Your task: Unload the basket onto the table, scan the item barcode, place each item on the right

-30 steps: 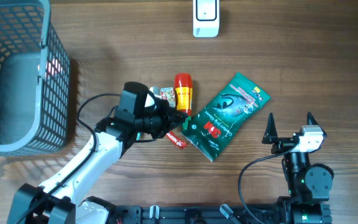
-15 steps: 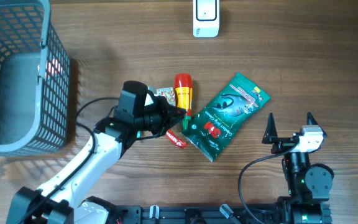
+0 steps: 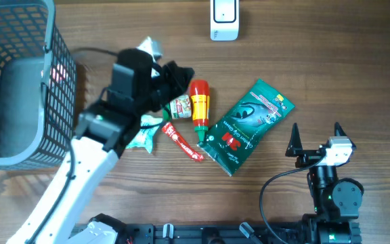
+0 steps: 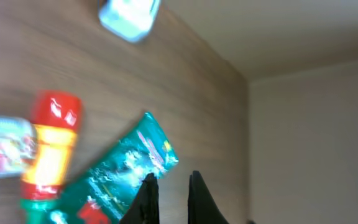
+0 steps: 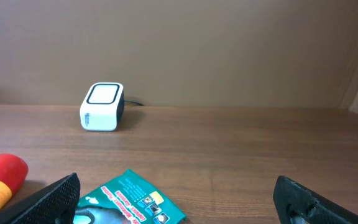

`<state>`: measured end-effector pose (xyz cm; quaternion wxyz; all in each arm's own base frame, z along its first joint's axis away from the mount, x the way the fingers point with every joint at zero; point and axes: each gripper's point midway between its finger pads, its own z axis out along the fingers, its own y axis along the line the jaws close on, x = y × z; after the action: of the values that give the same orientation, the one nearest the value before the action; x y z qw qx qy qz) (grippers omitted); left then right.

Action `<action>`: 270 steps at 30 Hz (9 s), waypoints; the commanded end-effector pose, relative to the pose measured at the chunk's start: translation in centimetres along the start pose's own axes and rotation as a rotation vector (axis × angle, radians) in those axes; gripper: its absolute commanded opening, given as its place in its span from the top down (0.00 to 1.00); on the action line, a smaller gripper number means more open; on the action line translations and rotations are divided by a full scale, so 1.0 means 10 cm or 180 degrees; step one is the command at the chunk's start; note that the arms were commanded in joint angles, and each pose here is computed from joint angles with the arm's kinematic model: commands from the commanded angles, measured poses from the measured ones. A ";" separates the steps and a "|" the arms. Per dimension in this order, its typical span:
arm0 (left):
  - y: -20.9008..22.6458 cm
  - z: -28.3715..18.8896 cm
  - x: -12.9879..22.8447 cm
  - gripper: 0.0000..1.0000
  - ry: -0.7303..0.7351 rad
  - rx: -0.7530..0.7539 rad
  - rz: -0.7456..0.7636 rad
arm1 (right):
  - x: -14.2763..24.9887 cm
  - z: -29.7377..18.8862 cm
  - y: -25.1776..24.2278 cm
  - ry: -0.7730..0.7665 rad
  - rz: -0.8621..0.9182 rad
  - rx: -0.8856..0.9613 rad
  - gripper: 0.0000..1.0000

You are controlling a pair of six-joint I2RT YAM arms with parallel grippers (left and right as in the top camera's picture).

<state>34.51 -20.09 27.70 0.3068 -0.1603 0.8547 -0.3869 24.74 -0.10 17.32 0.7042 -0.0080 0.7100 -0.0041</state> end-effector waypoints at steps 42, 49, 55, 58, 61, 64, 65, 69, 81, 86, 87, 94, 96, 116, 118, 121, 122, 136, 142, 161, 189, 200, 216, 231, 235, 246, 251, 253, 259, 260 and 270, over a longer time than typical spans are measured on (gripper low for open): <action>3.85 -0.71 -2.17 0.96 -0.1053 -0.1969 -0.3085 | 0.00 0.00 0.04 -0.0008 -0.0027 -0.0070 0.00; 4.18 -0.31 -1.99 0.96 -0.0949 -0.2065 -0.3514 | 0.00 0.00 0.04 -0.0008 -0.0027 -0.0070 0.00; 4.28 -0.27 -1.92 0.59 -0.0927 -0.2179 -0.3540 | 0.00 0.00 0.04 -0.0008 -0.0026 -0.0070 0.00; 4.35 -0.30 -1.91 0.42 -0.0985 -0.2283 -0.3522 | 0.00 0.00 0.04 -0.0008 -0.0026 -0.0070 0.00; 4.38 -0.33 -1.92 0.37 -0.1039 -0.2364 -0.3498 | 0.00 0.00 0.04 -0.0008 -0.0026 -0.0070 0.00; 4.39 -0.33 -1.91 0.51 -0.1065 -0.2430 -0.3456 | 0.00 0.00 0.04 -0.0008 -0.0028 -0.0070 0.00; 4.37 -0.31 -1.91 0.59 -0.1052 -0.2429 -0.3444 | 0.00 0.00 0.04 -0.0008 -0.0027 -0.0070 0.00; 4.32 -0.24 -1.89 0.78 -0.1034 -0.2455 -0.3378 | 0.00 0.00 0.04 -0.0008 -0.0028 -0.0070 0.00; 4.43 -0.20 -1.64 0.96 -0.0934 -0.2966 -0.2958 | 0.00 0.00 0.04 -0.0008 -0.0027 -0.0070 0.00; 4.40 -0.43 -1.72 0.96 -0.0843 -0.3002 -0.2639 | 0.00 0.00 0.04 -0.0008 -0.0026 -0.0070 0.00; 4.37 -0.50 -1.74 0.96 -0.0876 -0.2997 -0.2657 | 0.00 0.00 0.04 -0.0008 -0.0028 -0.0070 0.00; 3.75 -1.40 -2.09 0.96 -0.1482 -0.2731 -0.2620 | 0.00 0.00 0.04 -0.0008 -0.0026 -0.0070 0.00; 3.57 -1.56 -2.16 0.96 -0.1601 -0.2664 -0.2499 | 0.00 0.00 0.04 -0.0008 -0.0027 -0.0070 0.00; 3.61 -1.18 -2.02 0.00 -0.1245 -0.2729 -0.2413 | 0.00 0.00 0.04 -0.0008 -0.0027 -0.0070 0.00; 3.72 -1.01 -1.96 0.00 -0.1123 -0.2774 -0.2419 | 0.00 0.00 0.04 -0.0008 -0.0027 -0.0070 0.00; 3.90 -0.78 -1.86 0.00 -0.0950 -0.2851 -0.2447 | 0.00 0.00 0.04 -0.0008 -0.0027 -0.0070 0.00; 3.94 -0.74 -1.84 0.00 -0.0920 -0.2865 -0.2457 | 0.00 0.00 0.04 -0.0008 -0.0027 -0.0070 0.00; 4.52 -0.34 -1.55 0.00 -0.0566 -0.3074 -0.2579 | 0.00 0.00 0.04 -0.0008 -0.0027 -0.0070 0.00; 4.61 -0.29 -1.48 0.16 -0.0398 -0.3126 -0.2414 | 0.00 0.00 0.04 -0.0008 -0.0027 -0.0070 0.00; 4.24 -1.46 -1.73 0.81 -0.0549 -0.3217 -0.2628 | 0.00 0.00 0.04 -0.0008 -0.0027 -0.0070 0.00; 0.74 -2.44 -0.92 0.86 -0.1224 -0.1368 -0.0980 | 0.00 0.00 0.04 -0.0008 -0.0026 -0.0070 0.00; 1.30 -0.80 0.22 0.84 0.0294 -0.1675 -0.0499 | 0.00 0.00 0.04 -0.0008 -0.0027 -0.0070 0.00; 2.12 0.47 1.59 0.67 0.1175 -0.2013 -0.0306 | 0.00 0.00 0.04 -0.0008 -0.0028 -0.0070 0.00; 1.28 0.25 0.99 0.96 0.0639 -0.1449 -0.0064 | 0.00 0.00 0.04 -0.0008 -0.0026 -0.0070 0.00; 1.14 0.11 0.90 0.58 0.0522 -0.1304 0.0067 | 0.00 0.00 0.04 -0.0008 -0.0027 -0.0070 0.00; 1.43 0.08 1.03 0.96 0.0707 -0.1722 0.0046 | 0.00 0.00 0.04 -0.0008 -0.0027 -0.0070 0.00; 1.27 0.14 0.99 0.96 0.0657 -0.1473 0.0038 | 0.00 0.00 0.04 -0.0008 -0.0027 -0.0070 0.00; 1.17 0.15 0.98 0.96 0.0669 -0.1318 0.0030 | 0.00 0.00 0.04 -0.0008 -0.0028 -0.0070 0.00; 0.84 0.16 1.15 0.96 0.1070 -0.0708 0.0355 | 0.00 0.00 0.04 -0.0008 -0.0027 -0.0070 0.00; 0.82 0.15 1.19 0.96 0.1146 -0.0655 0.0391 | 0.00 0.00 0.04 -0.0008 -0.0026 -0.0070 0.00; 0.84 0.13 1.25 0.96 0.1245 -0.0661 0.0424 | 0.00 0.00 0.04 -0.0008 -0.0026 -0.0070 0.00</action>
<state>25.82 -21.27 14.78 0.1369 -0.0833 0.9450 -0.2852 24.74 -0.09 17.31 0.7041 -0.0081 0.7101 -0.0040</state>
